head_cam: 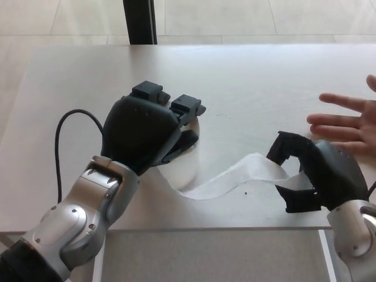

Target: A toilet paper roll is kept in the middle of the desk infront of the robot. The robot places its left hand on the top of the toilet paper roll to hold it still and uses its right hand to tear off a piece of toilet paper from it and hands the paper to a person

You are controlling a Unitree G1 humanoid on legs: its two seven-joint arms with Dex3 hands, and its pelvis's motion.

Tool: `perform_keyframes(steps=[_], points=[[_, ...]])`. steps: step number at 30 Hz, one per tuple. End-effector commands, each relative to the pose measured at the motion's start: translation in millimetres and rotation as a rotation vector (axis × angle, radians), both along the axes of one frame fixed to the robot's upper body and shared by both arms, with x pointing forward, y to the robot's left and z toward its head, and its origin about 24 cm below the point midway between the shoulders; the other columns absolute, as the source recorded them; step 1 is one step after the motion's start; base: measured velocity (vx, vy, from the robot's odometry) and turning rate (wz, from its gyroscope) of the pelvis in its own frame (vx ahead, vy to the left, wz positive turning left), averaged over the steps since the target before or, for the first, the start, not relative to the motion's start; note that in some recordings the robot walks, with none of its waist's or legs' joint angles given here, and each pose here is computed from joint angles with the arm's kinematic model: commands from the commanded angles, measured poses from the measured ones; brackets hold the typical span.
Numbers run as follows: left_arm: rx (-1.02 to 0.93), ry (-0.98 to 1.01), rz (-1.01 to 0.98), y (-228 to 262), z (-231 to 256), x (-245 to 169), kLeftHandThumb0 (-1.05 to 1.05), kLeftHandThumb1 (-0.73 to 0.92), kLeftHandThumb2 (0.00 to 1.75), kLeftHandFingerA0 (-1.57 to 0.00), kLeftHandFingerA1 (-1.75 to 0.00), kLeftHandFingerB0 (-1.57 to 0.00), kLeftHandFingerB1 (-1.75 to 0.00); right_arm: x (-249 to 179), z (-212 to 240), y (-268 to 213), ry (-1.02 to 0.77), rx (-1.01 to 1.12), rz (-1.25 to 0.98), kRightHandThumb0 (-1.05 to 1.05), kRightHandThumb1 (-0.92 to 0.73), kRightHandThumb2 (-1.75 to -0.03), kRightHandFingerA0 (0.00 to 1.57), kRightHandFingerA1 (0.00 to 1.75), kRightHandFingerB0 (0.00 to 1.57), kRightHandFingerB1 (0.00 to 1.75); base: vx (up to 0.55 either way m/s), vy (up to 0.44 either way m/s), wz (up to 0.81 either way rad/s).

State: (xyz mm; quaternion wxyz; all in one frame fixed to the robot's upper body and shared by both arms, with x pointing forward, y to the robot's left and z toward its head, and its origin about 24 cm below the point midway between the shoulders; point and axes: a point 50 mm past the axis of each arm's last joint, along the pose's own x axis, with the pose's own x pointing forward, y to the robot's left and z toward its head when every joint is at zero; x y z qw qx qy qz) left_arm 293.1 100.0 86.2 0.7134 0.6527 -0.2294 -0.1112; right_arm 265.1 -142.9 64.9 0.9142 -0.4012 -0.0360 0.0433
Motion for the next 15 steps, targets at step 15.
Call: perform_keyframes(steps=[15], points=[[0.126,0.289,0.021,19.4,-67.1,-29.5,-0.51,0.85,0.66,-0.49,-0.62,-0.51,-0.5,11.1,59.4,5.6,-0.189,1.371,-0.427,-0.05,-0.45,-1.49,1.05,1.75,0.89,1.53,0.0,0.0,0.0]])
